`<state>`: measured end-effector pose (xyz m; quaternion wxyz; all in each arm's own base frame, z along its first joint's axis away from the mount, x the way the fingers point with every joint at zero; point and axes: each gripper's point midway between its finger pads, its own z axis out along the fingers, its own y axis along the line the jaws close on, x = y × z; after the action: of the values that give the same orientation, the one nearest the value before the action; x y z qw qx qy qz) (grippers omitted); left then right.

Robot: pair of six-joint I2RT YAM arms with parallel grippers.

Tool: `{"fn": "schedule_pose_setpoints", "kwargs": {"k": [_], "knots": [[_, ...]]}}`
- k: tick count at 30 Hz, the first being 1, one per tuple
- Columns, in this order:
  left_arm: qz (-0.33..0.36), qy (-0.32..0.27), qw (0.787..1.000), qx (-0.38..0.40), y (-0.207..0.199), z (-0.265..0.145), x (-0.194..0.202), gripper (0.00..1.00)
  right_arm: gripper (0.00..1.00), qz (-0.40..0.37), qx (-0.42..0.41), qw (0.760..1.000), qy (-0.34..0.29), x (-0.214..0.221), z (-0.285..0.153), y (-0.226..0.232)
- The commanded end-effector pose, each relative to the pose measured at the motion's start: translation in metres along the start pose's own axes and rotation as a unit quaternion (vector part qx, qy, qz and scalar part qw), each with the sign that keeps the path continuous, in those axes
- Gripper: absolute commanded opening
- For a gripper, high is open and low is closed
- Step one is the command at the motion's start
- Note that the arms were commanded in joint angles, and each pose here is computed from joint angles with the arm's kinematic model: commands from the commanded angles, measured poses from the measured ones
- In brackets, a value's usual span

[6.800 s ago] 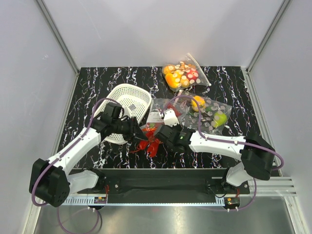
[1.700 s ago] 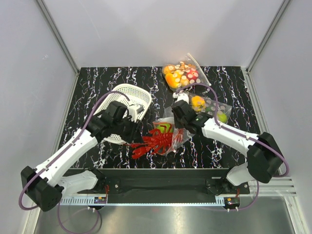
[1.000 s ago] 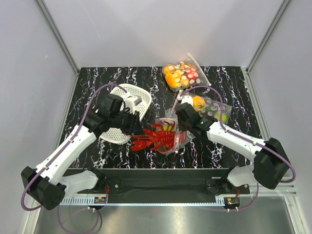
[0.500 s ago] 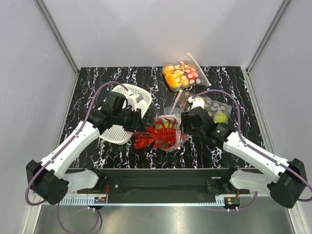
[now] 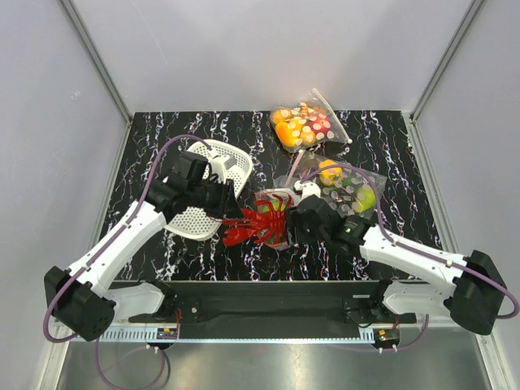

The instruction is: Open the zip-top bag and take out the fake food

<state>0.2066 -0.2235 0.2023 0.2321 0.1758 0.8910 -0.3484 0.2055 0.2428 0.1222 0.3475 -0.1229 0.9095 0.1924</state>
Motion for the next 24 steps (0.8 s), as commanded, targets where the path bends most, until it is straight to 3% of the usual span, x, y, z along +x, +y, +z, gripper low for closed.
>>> {"fn": "schedule_pose_setpoints", "kwargs": {"k": [1,5,8,9,13,20,24], "knots": [[0.017,-0.052,0.998,0.011,-0.009,-0.007,-0.027,0.0,0.64,0.016,-0.026,1.0,-0.008,-0.005,0.005,0.021],[0.013,-0.064,0.998,0.01,-0.007,-0.01,-0.031,0.0,0.54,0.015,-0.021,1.0,0.012,0.006,0.012,0.024],[0.01,-0.073,0.997,0.005,-0.004,-0.012,-0.036,0.0,0.34,0.021,-0.016,0.999,0.025,0.014,0.015,0.023],[0.008,-0.075,0.997,0.003,-0.003,-0.012,-0.037,0.0,0.23,0.021,-0.012,0.999,0.03,0.018,0.016,0.022],[0.0,-0.092,0.996,0.005,-0.001,-0.014,-0.044,0.0,0.03,0.025,-0.002,0.999,0.034,0.025,0.017,0.018],[-0.021,-0.151,0.988,0.023,-0.007,-0.029,-0.067,0.0,0.0,0.018,-0.001,0.999,0.051,0.038,0.022,0.022],[-0.023,-0.157,0.987,0.029,-0.009,-0.029,-0.07,0.0,0.0,0.018,-0.018,0.999,0.042,0.033,0.022,0.036]]}}
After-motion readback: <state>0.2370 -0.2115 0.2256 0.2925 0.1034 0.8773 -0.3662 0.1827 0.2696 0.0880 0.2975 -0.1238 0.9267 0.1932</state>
